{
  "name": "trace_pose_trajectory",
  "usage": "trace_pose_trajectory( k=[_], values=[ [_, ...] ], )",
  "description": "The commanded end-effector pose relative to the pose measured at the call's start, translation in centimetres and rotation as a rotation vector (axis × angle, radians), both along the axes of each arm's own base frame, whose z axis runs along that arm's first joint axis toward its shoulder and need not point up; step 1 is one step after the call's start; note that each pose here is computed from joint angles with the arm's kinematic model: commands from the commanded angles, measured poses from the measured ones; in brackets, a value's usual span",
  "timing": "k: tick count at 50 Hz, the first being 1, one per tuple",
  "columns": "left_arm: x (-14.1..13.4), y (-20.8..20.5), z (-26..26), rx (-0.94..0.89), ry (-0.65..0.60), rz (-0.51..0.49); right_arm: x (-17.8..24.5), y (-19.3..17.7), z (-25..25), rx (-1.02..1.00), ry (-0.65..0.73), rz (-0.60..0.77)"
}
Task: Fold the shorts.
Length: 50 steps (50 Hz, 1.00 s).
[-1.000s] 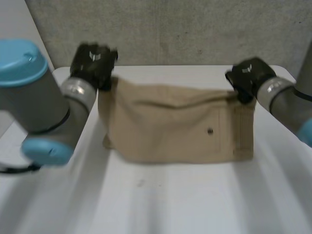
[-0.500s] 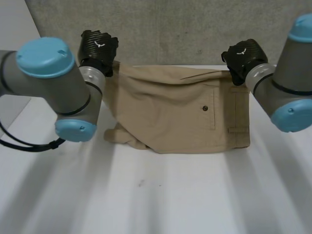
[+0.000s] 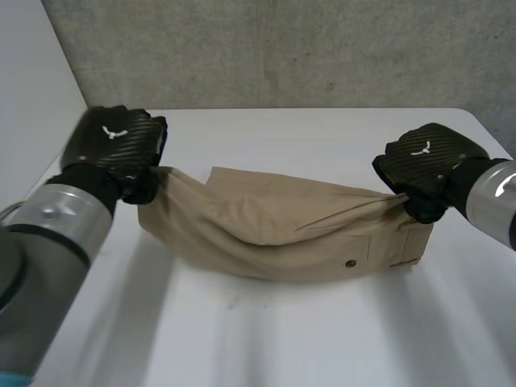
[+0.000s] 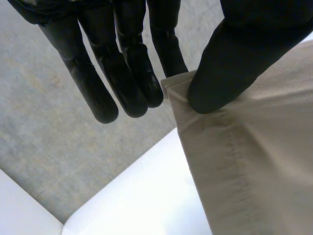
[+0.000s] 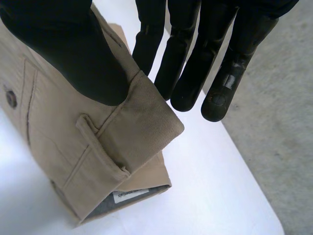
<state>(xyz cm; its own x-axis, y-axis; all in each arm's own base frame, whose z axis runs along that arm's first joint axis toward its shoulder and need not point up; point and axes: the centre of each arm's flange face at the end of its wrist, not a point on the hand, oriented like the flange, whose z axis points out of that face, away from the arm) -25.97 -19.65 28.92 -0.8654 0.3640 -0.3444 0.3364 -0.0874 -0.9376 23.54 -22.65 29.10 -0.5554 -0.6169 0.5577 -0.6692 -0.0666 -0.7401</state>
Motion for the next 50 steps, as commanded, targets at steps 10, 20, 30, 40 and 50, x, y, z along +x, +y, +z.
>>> trace_pose_trajectory(
  k=[10, 20, 30, 40, 50],
  values=[
    [-7.6, -12.6, -9.7, -0.069, -0.14, 0.013, 3.3, -11.7, -9.9, 0.018, 0.068, -0.108],
    [-9.9, -16.9, -12.8, -0.147, -0.196, 0.019, 4.9, -16.3, -14.0, -0.058, 0.041, -0.115],
    [-10.9, -18.4, -14.1, -0.198, -0.166, 0.023, 4.5, -18.5, -14.7, -0.164, 0.055, -0.236],
    [-10.6, -17.0, -11.5, -0.208, -0.141, 0.082, 3.1, -17.7, -8.9, -0.226, -0.038, -0.352],
    [-6.6, -11.4, -4.4, -0.197, -0.078, 0.111, 2.1, -11.1, -3.8, -0.156, -0.173, -0.249]
  ],
)
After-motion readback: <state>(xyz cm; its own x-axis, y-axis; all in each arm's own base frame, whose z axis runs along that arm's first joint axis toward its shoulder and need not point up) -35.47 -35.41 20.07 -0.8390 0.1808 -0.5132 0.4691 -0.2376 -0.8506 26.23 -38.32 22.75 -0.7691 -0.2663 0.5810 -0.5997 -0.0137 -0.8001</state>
